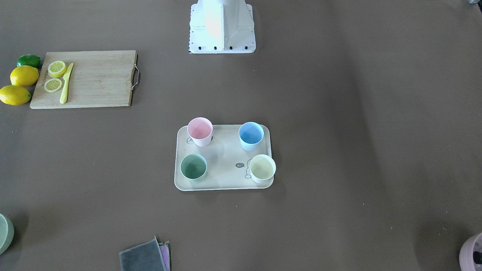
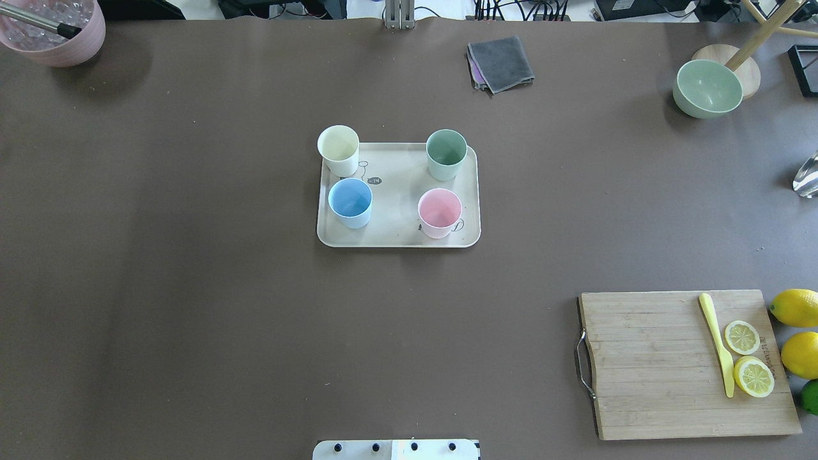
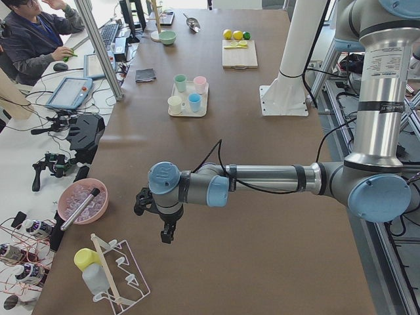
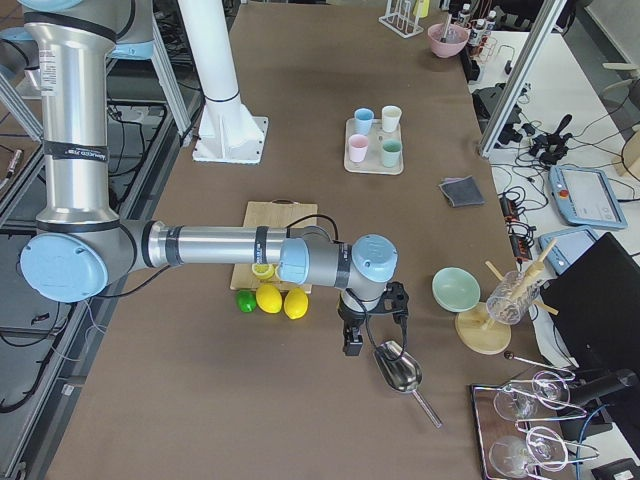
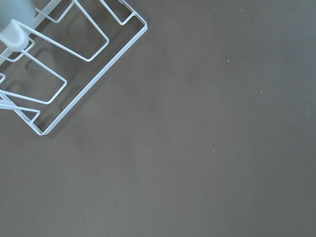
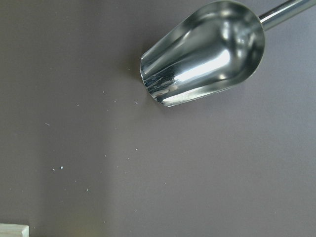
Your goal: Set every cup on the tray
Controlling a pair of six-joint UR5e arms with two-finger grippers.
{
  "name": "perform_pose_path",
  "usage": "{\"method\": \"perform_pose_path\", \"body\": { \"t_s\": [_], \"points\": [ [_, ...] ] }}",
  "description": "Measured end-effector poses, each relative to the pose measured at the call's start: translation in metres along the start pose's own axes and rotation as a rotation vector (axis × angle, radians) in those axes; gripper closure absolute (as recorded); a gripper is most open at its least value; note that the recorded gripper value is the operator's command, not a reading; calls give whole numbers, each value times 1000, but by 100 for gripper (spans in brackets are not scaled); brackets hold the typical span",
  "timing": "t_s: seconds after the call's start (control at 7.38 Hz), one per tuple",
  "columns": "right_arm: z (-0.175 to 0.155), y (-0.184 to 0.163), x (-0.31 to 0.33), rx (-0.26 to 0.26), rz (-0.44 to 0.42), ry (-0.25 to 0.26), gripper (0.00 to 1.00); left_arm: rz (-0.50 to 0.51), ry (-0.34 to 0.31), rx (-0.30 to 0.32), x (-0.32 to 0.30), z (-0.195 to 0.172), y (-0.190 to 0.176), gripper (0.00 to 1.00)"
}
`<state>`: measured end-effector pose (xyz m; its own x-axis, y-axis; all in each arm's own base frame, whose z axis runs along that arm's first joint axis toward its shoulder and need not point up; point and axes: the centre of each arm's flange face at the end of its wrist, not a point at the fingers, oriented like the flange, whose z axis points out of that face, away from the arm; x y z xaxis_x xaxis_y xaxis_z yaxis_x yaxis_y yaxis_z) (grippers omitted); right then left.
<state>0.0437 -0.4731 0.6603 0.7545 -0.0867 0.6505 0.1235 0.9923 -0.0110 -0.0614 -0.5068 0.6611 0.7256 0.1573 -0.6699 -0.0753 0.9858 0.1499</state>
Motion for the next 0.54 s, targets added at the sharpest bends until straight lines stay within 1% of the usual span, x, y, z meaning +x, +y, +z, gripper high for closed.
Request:
{"method": "perform_pose_path", "body": {
  "t_s": [0.54],
  "points": [
    [1,0,0,-3,1,0,0,2,0,1,1,0,0,2]
  ]
}}
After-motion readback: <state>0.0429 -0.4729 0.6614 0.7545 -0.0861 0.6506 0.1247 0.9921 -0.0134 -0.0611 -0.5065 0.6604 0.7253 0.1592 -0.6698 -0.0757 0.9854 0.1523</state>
